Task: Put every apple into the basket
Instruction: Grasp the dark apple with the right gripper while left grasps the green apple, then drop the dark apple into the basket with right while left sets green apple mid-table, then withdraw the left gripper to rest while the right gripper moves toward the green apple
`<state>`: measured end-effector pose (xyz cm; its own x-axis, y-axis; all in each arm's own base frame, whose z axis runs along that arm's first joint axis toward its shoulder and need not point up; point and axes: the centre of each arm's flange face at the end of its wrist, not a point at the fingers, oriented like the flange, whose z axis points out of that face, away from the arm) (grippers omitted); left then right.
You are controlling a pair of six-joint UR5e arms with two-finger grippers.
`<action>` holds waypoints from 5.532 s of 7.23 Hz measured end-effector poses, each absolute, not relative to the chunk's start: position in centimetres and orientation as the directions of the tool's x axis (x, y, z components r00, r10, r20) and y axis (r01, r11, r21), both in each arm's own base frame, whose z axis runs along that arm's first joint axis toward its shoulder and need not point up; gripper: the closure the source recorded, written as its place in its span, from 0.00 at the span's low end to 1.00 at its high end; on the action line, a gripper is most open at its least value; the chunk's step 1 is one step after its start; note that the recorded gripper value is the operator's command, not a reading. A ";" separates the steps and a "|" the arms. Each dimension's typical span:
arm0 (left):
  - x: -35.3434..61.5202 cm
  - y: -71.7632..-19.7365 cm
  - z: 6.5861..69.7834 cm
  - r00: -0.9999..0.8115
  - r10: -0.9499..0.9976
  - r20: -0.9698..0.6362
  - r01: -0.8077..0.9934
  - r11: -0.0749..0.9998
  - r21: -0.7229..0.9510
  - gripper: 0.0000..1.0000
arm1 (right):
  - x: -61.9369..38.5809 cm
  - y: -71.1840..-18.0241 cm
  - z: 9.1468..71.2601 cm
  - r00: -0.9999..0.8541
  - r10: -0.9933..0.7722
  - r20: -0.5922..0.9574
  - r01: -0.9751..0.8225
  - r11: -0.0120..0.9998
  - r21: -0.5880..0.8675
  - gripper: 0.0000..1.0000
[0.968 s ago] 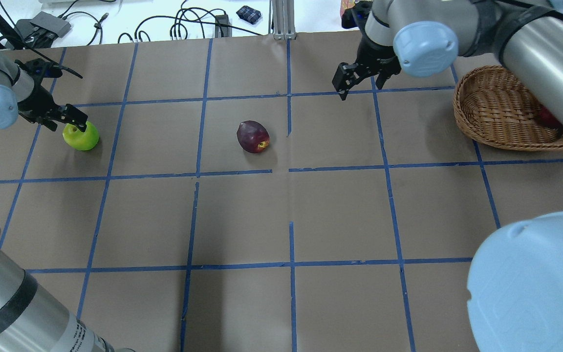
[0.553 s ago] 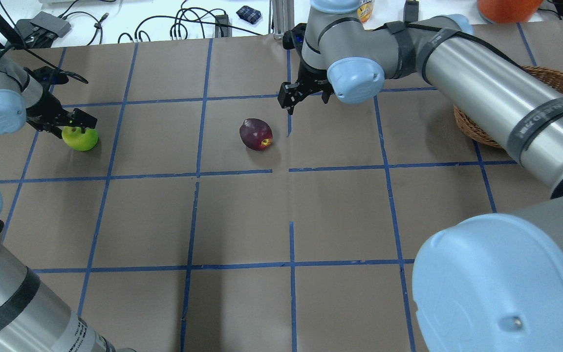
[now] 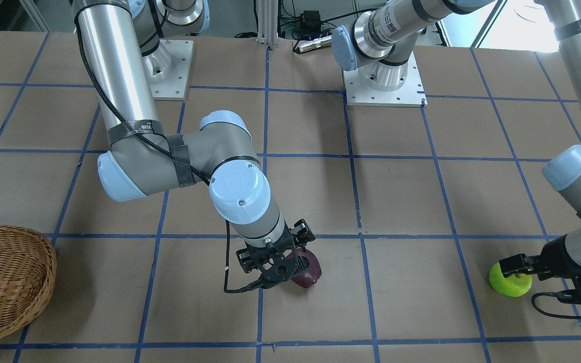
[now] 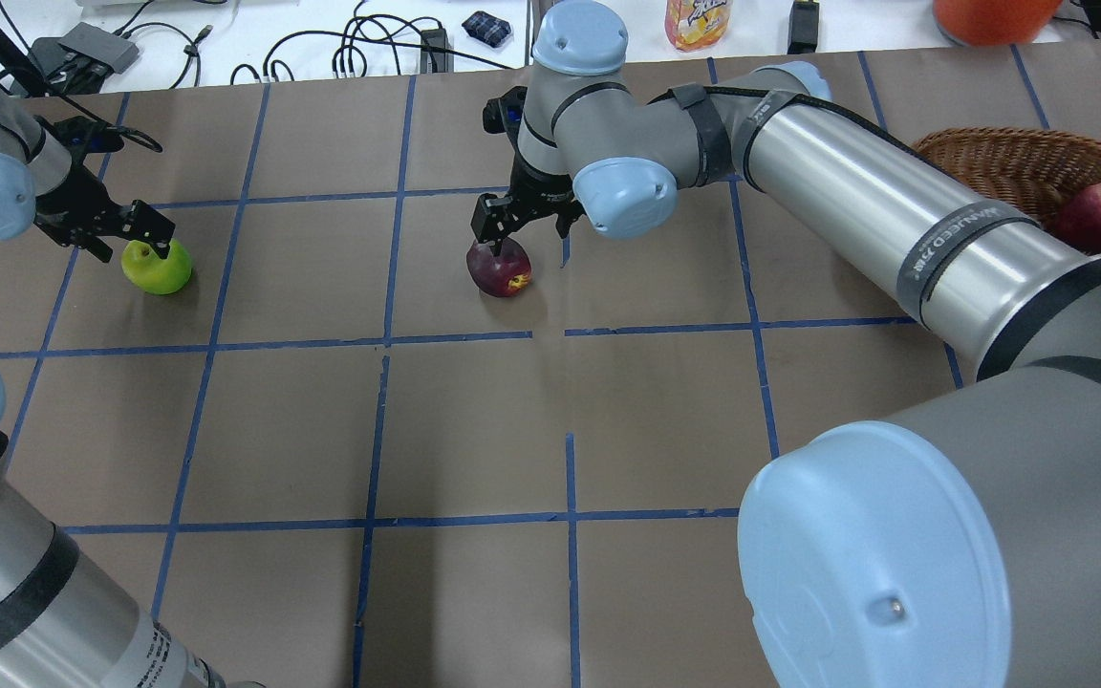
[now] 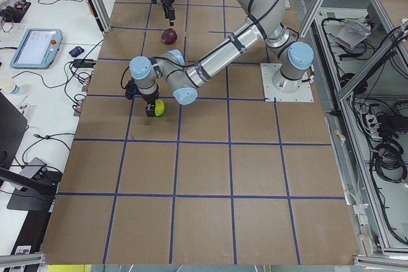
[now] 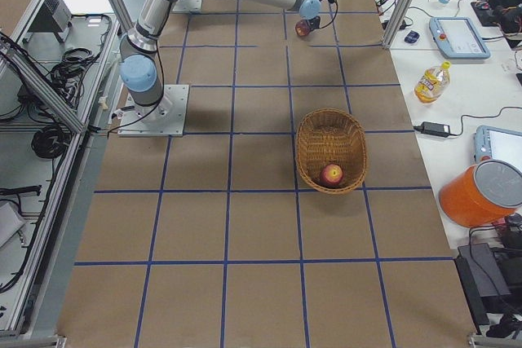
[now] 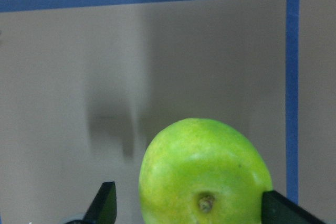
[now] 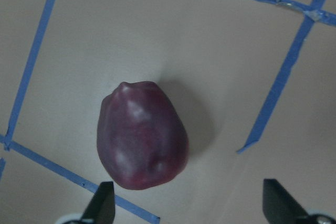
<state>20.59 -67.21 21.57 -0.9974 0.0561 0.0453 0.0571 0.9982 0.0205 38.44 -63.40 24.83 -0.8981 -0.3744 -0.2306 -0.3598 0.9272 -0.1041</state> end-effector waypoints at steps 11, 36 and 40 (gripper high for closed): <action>20.3 -67.7 20.2 -0.992 0.120 0.048 0.121 0.992 0.025 0.93 | 37.1 -66.3 25.0 -0.923 -0.290 -0.253 -0.275 0.957 -0.094 1.00; -12.8 -49.4 52.9 -0.998 -0.061 0.016 -0.061 0.998 0.019 0.00 | -22.4 -71.4 22.9 -0.989 0.139 0.045 0.142 0.987 0.076 0.00; -11.5 -48.7 52.5 -0.998 -0.062 -0.002 -0.062 0.998 -0.010 0.00 | -12.8 -68.4 35.8 -0.996 0.094 0.000 0.093 0.989 0.118 0.00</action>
